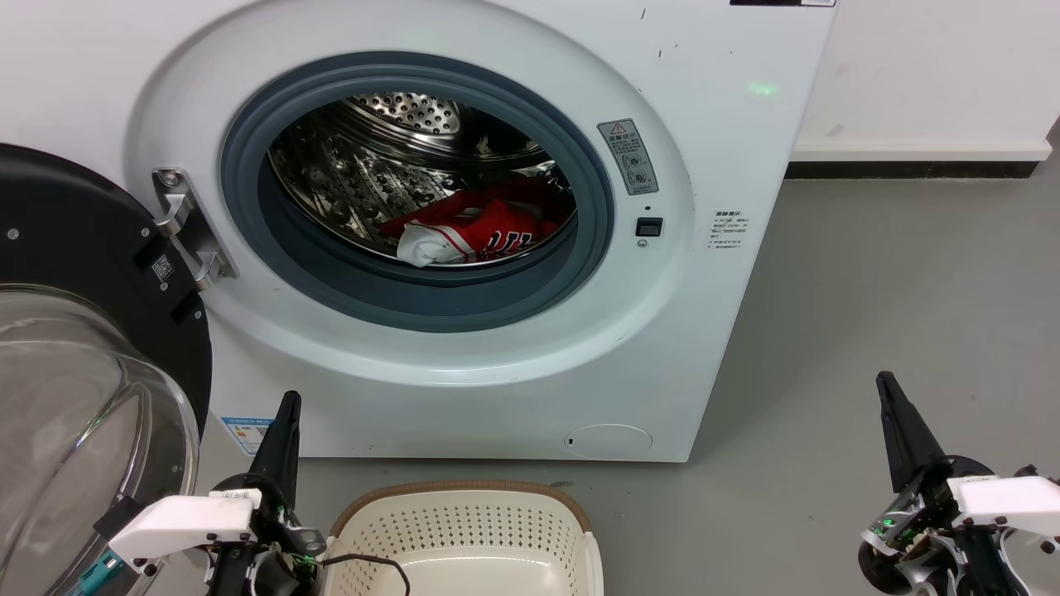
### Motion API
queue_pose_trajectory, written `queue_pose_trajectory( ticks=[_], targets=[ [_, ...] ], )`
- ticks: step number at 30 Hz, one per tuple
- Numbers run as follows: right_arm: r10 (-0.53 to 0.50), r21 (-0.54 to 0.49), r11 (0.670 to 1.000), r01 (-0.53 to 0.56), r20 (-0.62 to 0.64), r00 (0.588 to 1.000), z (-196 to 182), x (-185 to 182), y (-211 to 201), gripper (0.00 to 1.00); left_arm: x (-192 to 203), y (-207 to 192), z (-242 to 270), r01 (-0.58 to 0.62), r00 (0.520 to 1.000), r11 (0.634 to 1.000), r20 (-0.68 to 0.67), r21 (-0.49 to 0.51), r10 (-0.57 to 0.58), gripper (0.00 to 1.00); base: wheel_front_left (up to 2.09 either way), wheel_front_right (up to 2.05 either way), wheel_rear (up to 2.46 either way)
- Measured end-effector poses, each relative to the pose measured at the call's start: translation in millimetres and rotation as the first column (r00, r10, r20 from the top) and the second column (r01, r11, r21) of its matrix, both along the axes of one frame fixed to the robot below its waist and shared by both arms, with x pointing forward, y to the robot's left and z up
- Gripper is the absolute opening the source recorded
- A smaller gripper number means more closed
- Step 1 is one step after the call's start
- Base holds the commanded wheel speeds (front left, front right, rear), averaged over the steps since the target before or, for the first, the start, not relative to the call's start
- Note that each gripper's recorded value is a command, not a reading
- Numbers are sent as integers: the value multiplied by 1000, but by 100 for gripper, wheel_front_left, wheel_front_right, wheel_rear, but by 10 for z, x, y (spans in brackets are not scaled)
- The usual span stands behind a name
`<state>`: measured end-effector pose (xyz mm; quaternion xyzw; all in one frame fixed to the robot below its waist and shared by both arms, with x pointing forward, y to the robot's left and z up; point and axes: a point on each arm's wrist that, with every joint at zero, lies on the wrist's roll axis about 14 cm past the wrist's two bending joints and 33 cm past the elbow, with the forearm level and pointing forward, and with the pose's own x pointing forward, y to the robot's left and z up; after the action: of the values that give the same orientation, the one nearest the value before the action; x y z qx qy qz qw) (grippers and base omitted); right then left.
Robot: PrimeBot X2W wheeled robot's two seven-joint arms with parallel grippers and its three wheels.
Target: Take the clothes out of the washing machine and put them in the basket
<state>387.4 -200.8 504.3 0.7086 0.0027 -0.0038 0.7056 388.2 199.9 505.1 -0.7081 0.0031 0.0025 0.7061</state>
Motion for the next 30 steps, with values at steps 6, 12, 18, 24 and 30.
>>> queue_pose_trajectory(
  ticks=[6,12,18,24,30],
  targets=[
    [0,0,1000,0,0,1000,0,0,0,0,0,0,0,0,1000,1000,0,0,0,0,0,0,0],
    [0,0,1000,0,0,1000,0,0,0,0,0,0,0,0,1000,1000,0,0,0,0,0,0,0],
    [0,0,1000,0,0,1000,0,0,0,0,0,0,0,0,1000,1000,0,0,0,0,0,0,0],
    [-1,1,1000,1,-12,1000,-40,-15,-1,100,-14,-4,-42,0,1000,1000,-13,-1,-1,100,0,0,0],
    [-11,0,1000,11,-53,999,-181,-95,2,100,-87,-30,-187,-4,998,1000,-56,3,4,100,0,0,0]
  ],
)
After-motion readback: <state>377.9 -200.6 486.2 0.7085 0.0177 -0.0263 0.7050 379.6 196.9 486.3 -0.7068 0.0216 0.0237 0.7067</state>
